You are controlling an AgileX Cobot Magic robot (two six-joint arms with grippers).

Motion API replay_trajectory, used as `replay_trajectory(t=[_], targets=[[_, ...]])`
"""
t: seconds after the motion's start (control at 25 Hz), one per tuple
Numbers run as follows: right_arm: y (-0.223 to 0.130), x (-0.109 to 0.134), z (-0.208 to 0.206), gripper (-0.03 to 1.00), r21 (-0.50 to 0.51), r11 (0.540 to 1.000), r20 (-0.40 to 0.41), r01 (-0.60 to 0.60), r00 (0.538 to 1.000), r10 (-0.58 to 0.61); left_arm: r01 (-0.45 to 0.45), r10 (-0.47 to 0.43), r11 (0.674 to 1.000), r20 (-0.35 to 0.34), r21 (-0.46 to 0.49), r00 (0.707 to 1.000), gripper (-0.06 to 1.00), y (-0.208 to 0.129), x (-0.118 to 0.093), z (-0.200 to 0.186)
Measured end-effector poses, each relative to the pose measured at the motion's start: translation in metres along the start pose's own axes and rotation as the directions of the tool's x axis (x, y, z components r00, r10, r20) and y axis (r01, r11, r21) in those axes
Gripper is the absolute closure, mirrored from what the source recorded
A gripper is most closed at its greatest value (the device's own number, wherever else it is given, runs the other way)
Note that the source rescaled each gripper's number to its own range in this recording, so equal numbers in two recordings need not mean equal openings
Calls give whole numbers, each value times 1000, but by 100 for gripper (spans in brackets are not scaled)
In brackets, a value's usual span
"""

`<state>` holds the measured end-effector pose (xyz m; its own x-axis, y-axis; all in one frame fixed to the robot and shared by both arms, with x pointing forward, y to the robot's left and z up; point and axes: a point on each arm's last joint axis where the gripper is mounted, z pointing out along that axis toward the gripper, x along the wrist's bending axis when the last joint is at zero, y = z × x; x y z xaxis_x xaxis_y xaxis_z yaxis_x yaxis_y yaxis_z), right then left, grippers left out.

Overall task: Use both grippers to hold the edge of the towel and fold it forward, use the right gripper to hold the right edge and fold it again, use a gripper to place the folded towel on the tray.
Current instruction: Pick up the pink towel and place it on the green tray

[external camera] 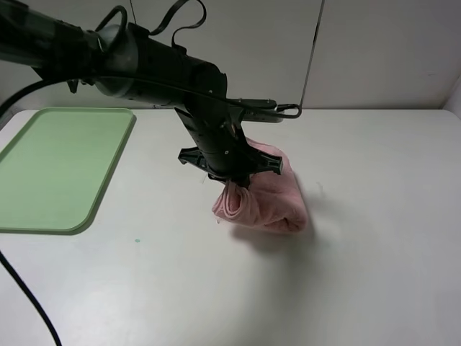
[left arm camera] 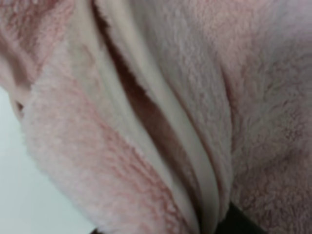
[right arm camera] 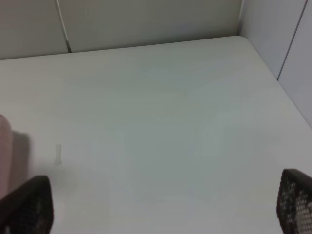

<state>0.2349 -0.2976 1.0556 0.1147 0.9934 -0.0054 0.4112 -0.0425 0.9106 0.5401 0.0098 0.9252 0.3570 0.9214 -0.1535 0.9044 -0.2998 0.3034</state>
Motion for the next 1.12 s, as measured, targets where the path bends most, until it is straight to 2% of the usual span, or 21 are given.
replay_trajectory(t=[0.16,0.32,0.84,1.12], targets=[[0,0,0,-3,0,1000,0,0,1000,0,-9,9,1000,-13,1,1000,79,4,10,-13],[0,0,0,-3,0,1000,0,0,1000,0,-10,9,1000,-24,-15,1000,79,12,28,-32],[0,0,0,-3,0,1000,0,0,1000,0,37,-35,999,-103,20,994,79,28,113,-48],[0,0,0,-3,0,1000,0,0,1000,0,102,-97,994,-144,33,985,79,30,170,-56]])
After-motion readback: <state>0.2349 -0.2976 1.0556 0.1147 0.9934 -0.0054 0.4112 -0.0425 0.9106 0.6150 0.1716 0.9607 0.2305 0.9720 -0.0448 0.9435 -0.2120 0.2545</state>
